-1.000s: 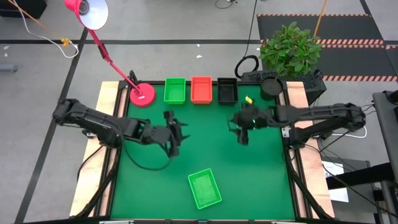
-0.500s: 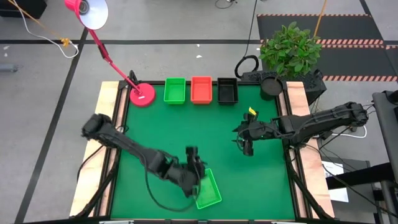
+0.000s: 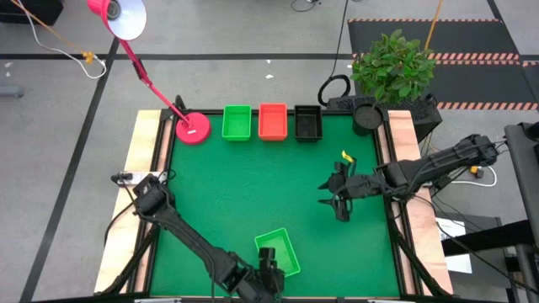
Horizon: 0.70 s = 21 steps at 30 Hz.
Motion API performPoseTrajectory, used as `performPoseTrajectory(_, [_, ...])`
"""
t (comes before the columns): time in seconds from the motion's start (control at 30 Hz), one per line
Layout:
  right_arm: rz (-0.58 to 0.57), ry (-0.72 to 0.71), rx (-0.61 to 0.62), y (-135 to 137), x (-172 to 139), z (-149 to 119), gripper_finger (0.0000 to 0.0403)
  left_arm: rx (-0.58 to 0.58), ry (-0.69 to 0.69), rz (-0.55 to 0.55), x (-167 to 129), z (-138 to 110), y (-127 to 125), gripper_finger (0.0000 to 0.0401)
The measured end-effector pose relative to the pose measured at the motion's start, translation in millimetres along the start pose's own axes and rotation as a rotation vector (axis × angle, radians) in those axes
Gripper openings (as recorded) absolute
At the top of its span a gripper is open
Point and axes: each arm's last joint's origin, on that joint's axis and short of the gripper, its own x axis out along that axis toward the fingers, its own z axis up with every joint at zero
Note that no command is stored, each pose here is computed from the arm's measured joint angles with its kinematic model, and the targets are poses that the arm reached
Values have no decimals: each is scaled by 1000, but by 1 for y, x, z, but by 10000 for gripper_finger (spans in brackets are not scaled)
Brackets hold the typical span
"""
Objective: Stack baskets by color
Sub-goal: Stack the bottom green basket on top of the green stacked baskets
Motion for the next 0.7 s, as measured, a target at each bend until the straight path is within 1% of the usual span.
performPoseTrajectory(0.07, [-11,-9,-5,1,-1,0,196,-2,16,-1,3,-6,-5,214])
performPoseTrajectory(0.17, [-12,-12,-23,2,-1,0,196,-22,32,11,7,-11,-5,214])
performPoseTrajectory(0.33, [-13,-23,-61,2,-1,1,196,-79,35,45,16,-7,9,214])
performPoseTrajectory(0.43, [-13,-22,-63,2,-1,1,196,-141,44,57,30,-8,18,213])
performPoseTrajectory(0.5, [-13,-22,-60,2,-1,1,196,-164,77,59,42,-14,22,212])
performPoseTrajectory(0.6, [-11,-23,-57,2,-1,1,196,-168,117,57,52,-21,24,193])
performPoseTrajectory(0.7, [-9,-24,-54,3,-1,1,196,-162,126,65,53,-22,24,153])
